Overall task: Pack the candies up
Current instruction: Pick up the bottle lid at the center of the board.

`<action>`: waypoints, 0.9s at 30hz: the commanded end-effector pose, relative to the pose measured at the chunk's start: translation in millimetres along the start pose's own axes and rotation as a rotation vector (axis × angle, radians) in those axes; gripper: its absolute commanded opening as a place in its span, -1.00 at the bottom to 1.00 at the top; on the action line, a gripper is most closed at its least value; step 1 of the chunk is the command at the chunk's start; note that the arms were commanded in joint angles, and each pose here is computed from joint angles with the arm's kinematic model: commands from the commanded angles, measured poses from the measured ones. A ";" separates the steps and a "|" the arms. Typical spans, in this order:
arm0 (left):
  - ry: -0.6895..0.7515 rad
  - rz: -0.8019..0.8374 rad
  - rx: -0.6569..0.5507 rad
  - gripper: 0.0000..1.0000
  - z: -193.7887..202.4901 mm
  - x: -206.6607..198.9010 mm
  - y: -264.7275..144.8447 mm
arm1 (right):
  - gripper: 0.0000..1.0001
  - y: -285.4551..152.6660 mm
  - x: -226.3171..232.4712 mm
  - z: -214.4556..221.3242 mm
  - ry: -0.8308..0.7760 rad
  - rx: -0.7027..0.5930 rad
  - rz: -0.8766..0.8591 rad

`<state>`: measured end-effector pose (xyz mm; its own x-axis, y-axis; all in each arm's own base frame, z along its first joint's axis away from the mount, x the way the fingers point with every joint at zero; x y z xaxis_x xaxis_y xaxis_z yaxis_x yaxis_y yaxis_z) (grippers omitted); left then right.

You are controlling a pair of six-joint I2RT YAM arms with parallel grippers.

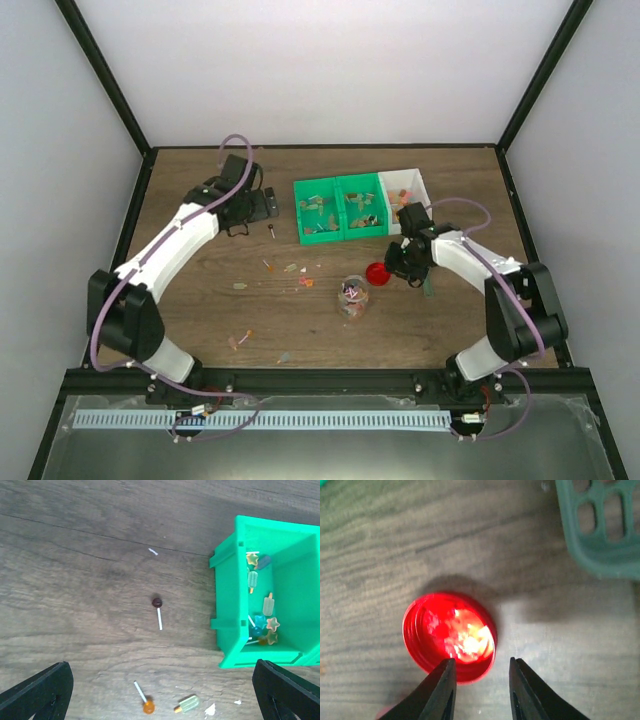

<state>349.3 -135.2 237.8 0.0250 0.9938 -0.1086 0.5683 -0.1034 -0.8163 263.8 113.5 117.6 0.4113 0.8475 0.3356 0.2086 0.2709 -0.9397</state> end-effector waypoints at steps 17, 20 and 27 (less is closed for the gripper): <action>0.042 -0.087 0.000 1.00 28.4 21.3 -8.1 | -0.68 34.2 5.0 -16.0 -0.022 0.015 0.086; 0.040 -0.079 -0.005 1.00 27.8 20.5 -8.7 | -0.71 40.1 2.5 -15.7 -0.023 0.024 0.098; 0.014 -0.045 0.024 0.78 34.4 18.8 -2.6 | -0.98 34.9 6.2 -17.8 -0.028 0.011 0.085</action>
<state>320.8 -117.0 227.0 0.0085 0.9988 -0.0490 0.5677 -0.0452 -0.8220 289.4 118.2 86.4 0.4155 0.8723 0.2578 0.1580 0.2098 -0.9649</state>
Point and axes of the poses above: each gripper's point midway between its finger pads, its own y axis out along the fingers, its own x axis along the line the jaws close on, z = x × y, the point moved 7 cm from there along -y, back along the fingers, and after that the axes turned 11 degrees about y, right-handed, at the moved point
